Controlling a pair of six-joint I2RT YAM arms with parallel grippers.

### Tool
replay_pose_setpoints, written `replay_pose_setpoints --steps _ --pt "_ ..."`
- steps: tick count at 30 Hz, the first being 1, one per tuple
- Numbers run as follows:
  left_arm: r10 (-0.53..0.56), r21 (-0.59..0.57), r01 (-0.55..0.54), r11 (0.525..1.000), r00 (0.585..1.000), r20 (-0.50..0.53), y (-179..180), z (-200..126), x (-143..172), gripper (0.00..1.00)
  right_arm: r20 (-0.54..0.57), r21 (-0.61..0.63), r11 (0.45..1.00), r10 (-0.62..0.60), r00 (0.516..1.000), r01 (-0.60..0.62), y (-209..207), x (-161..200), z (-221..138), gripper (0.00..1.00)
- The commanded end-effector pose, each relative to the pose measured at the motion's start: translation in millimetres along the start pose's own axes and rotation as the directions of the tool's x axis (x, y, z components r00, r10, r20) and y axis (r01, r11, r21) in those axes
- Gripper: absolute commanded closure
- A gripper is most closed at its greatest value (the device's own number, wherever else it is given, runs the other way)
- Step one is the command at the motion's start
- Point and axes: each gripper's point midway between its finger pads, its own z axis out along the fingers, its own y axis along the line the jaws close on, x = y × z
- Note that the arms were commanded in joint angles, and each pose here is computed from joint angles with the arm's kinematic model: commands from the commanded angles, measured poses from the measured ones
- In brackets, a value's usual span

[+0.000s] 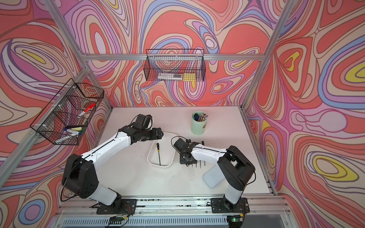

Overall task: Take the file tool out of the storage box
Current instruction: Place the file tool at the center of the board.

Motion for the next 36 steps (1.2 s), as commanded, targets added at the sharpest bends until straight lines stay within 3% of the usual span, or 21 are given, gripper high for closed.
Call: replay_pose_setpoints --steps 1,8,14,22,28,36 --pt "0.011 -0.005 -0.011 1.0 1.0 -0.012 -1.6 0.8 -2.5 0.14 0.004 0.029 1.0 0.002 1.0 -0.002 -5.0 1.9 7.4 1.0" --pt "0.004 -0.051 -0.008 0.999 0.998 -0.069 4.2 11.3 7.0 0.21 -0.003 0.048 0.999 -0.007 1.0 0.007 -8.3 3.9 12.2 1.0" --pt "0.004 -0.09 -0.012 0.996 0.997 -0.082 6.3 13.7 9.4 0.22 -0.007 0.049 0.999 -0.011 1.0 0.012 -9.9 6.6 16.7 0.85" --pt "0.008 -0.149 -0.027 0.988 0.992 -0.125 7.1 20.6 24.3 0.29 0.032 0.017 0.998 -0.067 0.997 0.067 -0.1 -8.1 -3.9 0.75" --pt "0.001 -0.243 -0.035 0.969 0.99 -0.14 7.3 22.4 28.9 0.33 0.146 -0.139 0.98 -0.12 0.982 0.14 21.2 -36.8 -55.2 0.68" --pt "-0.027 -0.365 -0.029 0.931 0.989 -0.147 18.5 30.8 36.0 0.4 0.198 -0.406 0.892 -0.127 0.972 0.199 37.8 -49.4 -77.0 0.63"
